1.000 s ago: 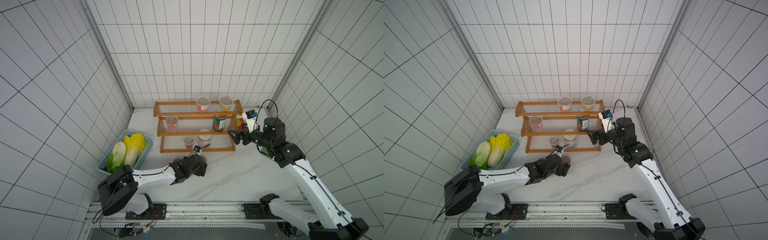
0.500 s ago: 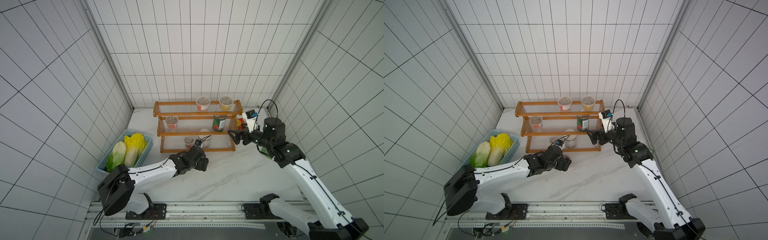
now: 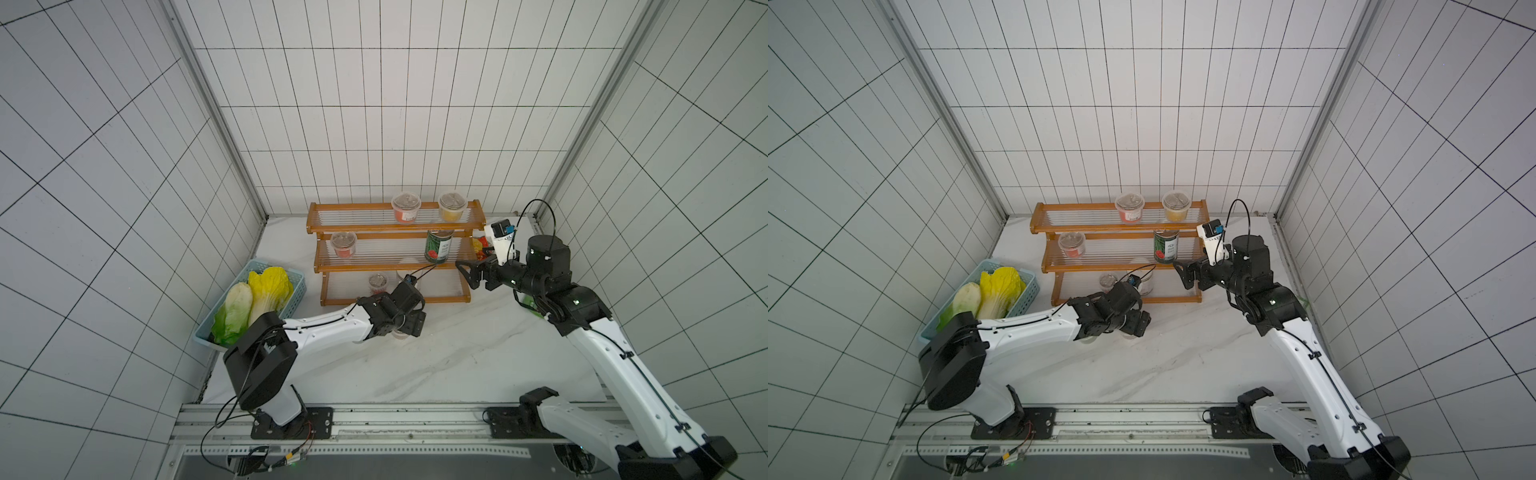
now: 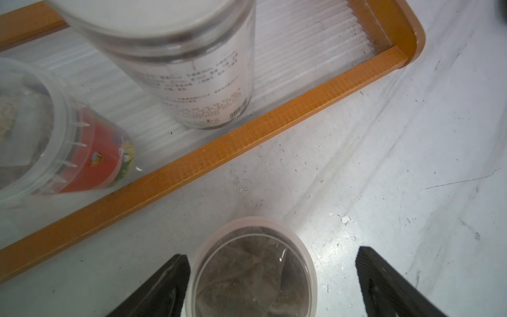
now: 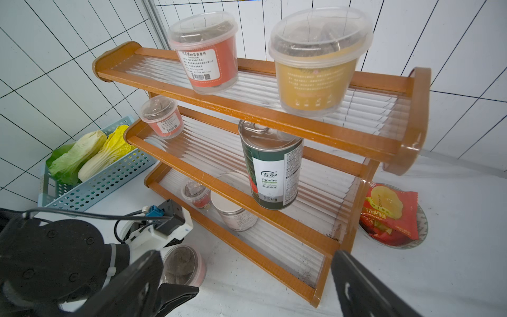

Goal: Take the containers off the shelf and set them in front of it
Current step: 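Adjust the container at the center of the board, then pick up a container from the shelf, then place the container at the center of the board.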

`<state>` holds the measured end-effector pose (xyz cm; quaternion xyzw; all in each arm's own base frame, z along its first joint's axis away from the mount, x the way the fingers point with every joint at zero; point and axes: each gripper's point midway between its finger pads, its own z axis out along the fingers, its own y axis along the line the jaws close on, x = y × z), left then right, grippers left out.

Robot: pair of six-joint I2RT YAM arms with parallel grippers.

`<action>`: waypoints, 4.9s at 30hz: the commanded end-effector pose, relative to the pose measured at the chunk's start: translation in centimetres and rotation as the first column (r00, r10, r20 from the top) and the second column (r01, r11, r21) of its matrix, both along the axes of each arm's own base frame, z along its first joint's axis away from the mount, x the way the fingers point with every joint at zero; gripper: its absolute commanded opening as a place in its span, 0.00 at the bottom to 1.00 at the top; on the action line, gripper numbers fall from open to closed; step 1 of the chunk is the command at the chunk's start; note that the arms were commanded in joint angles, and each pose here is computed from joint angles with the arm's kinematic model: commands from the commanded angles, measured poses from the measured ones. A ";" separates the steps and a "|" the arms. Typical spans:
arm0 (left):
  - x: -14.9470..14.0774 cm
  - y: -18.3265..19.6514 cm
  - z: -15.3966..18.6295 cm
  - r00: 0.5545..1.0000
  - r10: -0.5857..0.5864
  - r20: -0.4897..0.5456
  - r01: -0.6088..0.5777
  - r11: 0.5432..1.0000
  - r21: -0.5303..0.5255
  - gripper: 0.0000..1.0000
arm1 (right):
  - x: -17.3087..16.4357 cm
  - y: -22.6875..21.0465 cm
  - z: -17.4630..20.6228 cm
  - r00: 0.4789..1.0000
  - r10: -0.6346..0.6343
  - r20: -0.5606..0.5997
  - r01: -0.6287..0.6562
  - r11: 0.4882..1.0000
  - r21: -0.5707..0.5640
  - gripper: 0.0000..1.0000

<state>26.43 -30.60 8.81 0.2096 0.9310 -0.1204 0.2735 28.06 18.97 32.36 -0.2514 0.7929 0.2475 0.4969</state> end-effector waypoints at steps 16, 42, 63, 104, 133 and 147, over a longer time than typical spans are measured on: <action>-0.6 2.9 -1.7 1.000 -0.020 -0.008 0.022 0.986 0.164 0.78 | 0.0 -0.1 -0.4 1.000 0.002 -0.007 -0.002 1.000 0.001 0.99; -0.6 4.3 13.9 0.984 -0.032 0.174 0.041 0.998 -0.049 0.96 | 0.1 0.6 0.7 0.999 0.032 0.003 -0.032 0.999 0.022 0.99; 15.2 3.8 29.0 0.899 0.052 0.434 0.080 0.957 -0.280 0.99 | -0.1 1.7 1.9 0.997 0.072 -0.001 -0.071 0.995 0.076 0.99; 9.5 2.6 32.4 0.870 0.018 0.492 0.152 0.941 -0.302 0.77 | 0.3 0.8 1.8 0.999 0.029 0.016 -0.029 0.999 0.045 0.99; -4.9 -6.6 4.2 0.966 0.047 0.256 0.011 0.975 -0.222 0.73 | -1.0 -8.7 -1.5 0.939 -0.338 0.061 0.344 0.928 -0.142 0.99; -2.3 -9.3 -1.7 0.964 0.001 0.265 0.046 0.984 -0.169 0.74 | -0.9 -9.2 -1.2 0.932 -0.354 0.078 0.362 0.919 -0.157 0.99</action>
